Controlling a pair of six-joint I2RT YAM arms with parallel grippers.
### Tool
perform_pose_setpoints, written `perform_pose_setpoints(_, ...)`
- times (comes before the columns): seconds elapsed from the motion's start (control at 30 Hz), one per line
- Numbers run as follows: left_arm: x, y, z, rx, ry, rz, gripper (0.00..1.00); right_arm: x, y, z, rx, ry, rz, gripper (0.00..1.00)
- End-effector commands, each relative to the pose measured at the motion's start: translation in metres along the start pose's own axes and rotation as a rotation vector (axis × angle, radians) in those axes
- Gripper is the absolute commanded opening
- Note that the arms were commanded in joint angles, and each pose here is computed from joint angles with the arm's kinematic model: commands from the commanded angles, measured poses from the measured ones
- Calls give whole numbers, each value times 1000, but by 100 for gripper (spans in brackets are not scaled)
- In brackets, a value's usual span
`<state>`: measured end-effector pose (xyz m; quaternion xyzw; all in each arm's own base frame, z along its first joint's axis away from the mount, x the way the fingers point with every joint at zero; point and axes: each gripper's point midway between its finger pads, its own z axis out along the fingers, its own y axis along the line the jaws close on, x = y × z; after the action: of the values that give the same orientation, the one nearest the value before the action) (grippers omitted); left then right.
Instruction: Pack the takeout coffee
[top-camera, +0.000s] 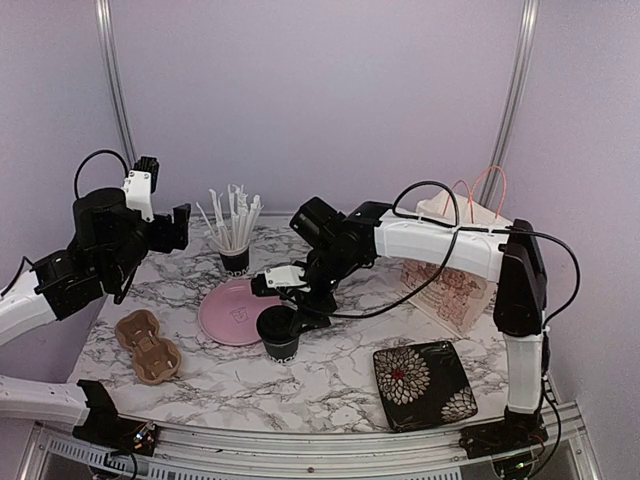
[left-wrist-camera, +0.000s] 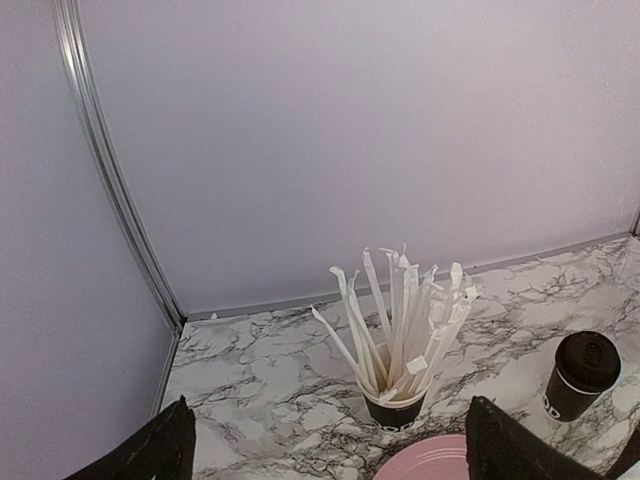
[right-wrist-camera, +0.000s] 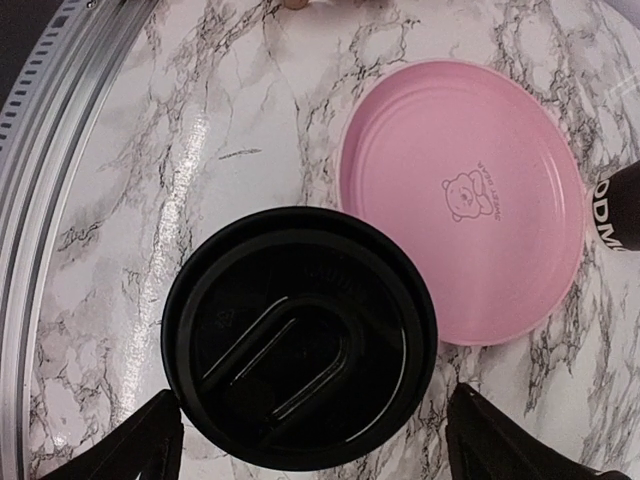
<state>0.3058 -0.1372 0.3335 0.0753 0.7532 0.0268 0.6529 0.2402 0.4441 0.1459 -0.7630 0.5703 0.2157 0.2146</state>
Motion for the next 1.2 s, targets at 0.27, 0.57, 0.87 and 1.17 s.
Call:
perform_pose_setpoints(0.27, -1, -22, 5, 113, -19, -9, 93, -14, -6, 6, -13, 5, 5, 87)
perform_pose_setpoints(0.57, 2, -25, 7, 122, -9, 1, 92, -13, 2, 20, -98, 7, 48, 87)
perform_pose_setpoints(0.87, 5, -25, 8, 118, -3, 8, 92, -18, 2, 18, -112, -9, 65, 71)
perform_pose_setpoints(1.17, 5, -25, 8, 116, -4, 13, 92, -14, -2, 2, -65, 3, 82, 70)
